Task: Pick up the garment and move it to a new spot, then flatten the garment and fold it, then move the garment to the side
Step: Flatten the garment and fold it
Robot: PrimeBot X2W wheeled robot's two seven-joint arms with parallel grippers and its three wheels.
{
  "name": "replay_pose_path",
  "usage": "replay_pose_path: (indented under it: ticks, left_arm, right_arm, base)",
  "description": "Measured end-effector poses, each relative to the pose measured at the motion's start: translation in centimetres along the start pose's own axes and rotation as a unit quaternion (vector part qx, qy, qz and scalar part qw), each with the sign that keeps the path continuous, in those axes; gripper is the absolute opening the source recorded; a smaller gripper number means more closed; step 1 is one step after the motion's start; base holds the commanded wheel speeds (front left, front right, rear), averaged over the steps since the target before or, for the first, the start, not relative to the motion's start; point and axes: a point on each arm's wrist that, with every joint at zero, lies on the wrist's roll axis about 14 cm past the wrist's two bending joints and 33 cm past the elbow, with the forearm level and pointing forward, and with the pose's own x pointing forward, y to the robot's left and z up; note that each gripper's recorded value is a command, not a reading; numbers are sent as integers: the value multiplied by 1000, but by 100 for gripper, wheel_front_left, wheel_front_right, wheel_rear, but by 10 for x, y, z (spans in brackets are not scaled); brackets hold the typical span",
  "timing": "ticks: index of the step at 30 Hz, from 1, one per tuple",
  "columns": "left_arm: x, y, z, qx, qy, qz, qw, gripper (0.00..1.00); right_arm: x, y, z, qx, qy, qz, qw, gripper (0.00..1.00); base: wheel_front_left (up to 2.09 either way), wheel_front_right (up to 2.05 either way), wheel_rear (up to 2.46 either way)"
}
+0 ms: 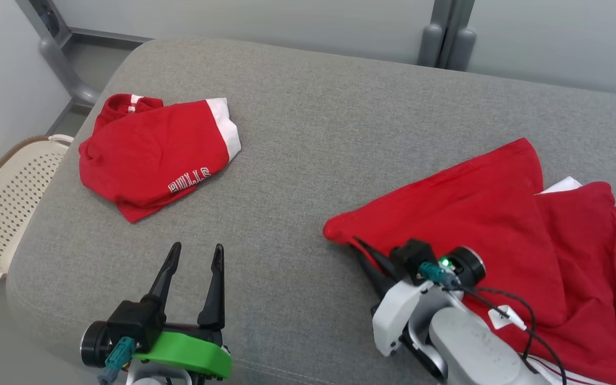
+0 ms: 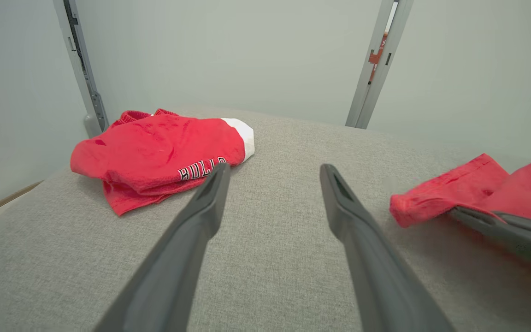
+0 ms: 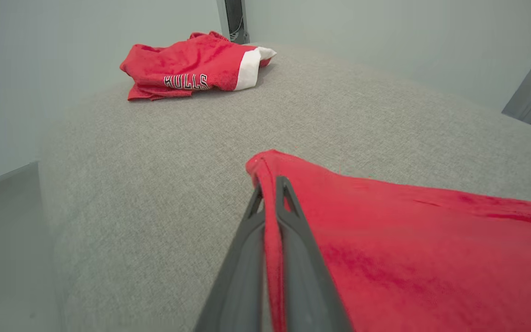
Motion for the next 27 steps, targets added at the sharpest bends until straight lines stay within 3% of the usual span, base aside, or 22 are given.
replay_pose_path:
  ticks: [1,2,3,4,10,13,16,21,27]
  left_arm:
    - [-1,1,0,0,0,2,1000,100]
    - [-1,2,0,1,1,4,1000,100]
    - [-2,3,0,1,1,5,1000,100]
    - [-2,3,-1,1,2,5,1000,100]
    - [1,2,-2,2,3,3,1000,100]
    - [3,-1,-2,3,2,-3,1000,100]
    - [6,-7,-3,4,2,-14,1000,100]
    - [12,-16,-2,5,-1,-30,1000,100]
    - [19,-27,-3,5,0,-49,999,100]
  right_arm:
    - [-1,9,-9,4,11,11,1000,0]
    - [-2,15,-16,8,21,18,1000,27]
    - [-4,21,-24,11,32,25,999,81]
    - [-6,24,-29,16,38,29,999,100]
    - [-9,13,-16,41,13,5,999,100]
    - [-14,-18,16,32,-38,-34,998,100]
    - [-38,-60,25,19,-58,-92,994,100]
    - [-92,-118,29,9,-78,-195,978,100]
    - [-158,-158,21,10,-83,-298,951,100]
  base:
    - [0,0,0]
    - [0,0,0]
    - [0,0,0]
    - [0,0,0]
    - [0,0,0]
    - [0,0,0]
    - [0,0,0]
    - [0,0,0]
    - [0,0,0]
